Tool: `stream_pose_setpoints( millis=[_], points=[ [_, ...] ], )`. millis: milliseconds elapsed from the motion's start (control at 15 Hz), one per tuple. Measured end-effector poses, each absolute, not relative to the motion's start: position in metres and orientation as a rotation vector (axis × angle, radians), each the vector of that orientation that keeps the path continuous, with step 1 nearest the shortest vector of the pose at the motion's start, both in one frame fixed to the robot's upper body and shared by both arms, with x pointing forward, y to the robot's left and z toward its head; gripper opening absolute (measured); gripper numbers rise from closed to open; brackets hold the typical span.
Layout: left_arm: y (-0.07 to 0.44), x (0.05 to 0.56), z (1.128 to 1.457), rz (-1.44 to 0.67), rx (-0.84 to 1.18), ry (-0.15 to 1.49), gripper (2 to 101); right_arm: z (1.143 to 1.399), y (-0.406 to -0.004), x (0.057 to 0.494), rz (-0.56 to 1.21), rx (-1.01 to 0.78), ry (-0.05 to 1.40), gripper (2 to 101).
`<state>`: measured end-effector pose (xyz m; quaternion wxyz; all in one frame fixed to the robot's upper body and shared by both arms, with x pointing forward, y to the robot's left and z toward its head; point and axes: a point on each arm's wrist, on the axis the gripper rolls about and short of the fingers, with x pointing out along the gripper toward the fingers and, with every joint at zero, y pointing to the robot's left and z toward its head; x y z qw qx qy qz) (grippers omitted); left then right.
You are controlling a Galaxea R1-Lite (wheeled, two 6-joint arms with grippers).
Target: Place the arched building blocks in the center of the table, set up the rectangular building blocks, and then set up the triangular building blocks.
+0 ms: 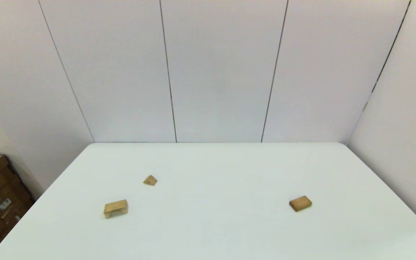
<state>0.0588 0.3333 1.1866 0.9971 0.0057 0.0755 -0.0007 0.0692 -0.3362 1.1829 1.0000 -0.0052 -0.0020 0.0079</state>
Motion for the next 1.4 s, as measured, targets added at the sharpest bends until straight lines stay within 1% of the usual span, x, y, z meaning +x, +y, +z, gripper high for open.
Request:
stream_pose_setpoints(
  millis=[200, 333, 467, 667, 867, 1000, 1200, 1400],
  points=[
    [0.333, 0.052, 1.200, -0.003, 0.007, 0.207, 97.8, 1.183, -0.336, 0.069, 0.016, -0.010, -0.004, 98.0],
    [0.333, 0.052, 1.215, -0.002, 0.007, 0.237, 97.8, 1.183, -0.336, 0.069, 0.016, -0.010, -0.004, 98.0],
    [0.333, 0.057, 1.237, 0.000, 0.007, 0.271, 97.8, 1.183, -0.336, 0.069, 0.016, -0.011, -0.004, 98.0],
    [0.334, 0.079, 1.281, 0.026, 0.012, 0.358, 97.8, 1.183, -0.336, 0.069, 0.016, -0.010, -0.004, 98.0],
    [0.335, 0.124, 1.320, 0.058, 0.021, 0.476, 97.8, 1.183, -0.336, 0.069, 0.016, -0.010, -0.004, 98.0],
    [0.336, 0.164, 1.335, 0.075, 0.029, 0.569, 97.8, 1.183, -0.336, 0.069, 0.016, -0.010, -0.004, 98.0],
    [0.337, 0.223, 1.336, 0.089, 0.040, 0.719, 97.8, 1.183, -0.336, 0.069, 0.016, -0.010, -0.004, 98.0],
    [0.339, 0.276, 1.320, 0.088, 0.063, 0.843, 97.8, 1.183, -0.336, 0.069, 0.016, -0.010, -0.004, 98.0]
  ],
)
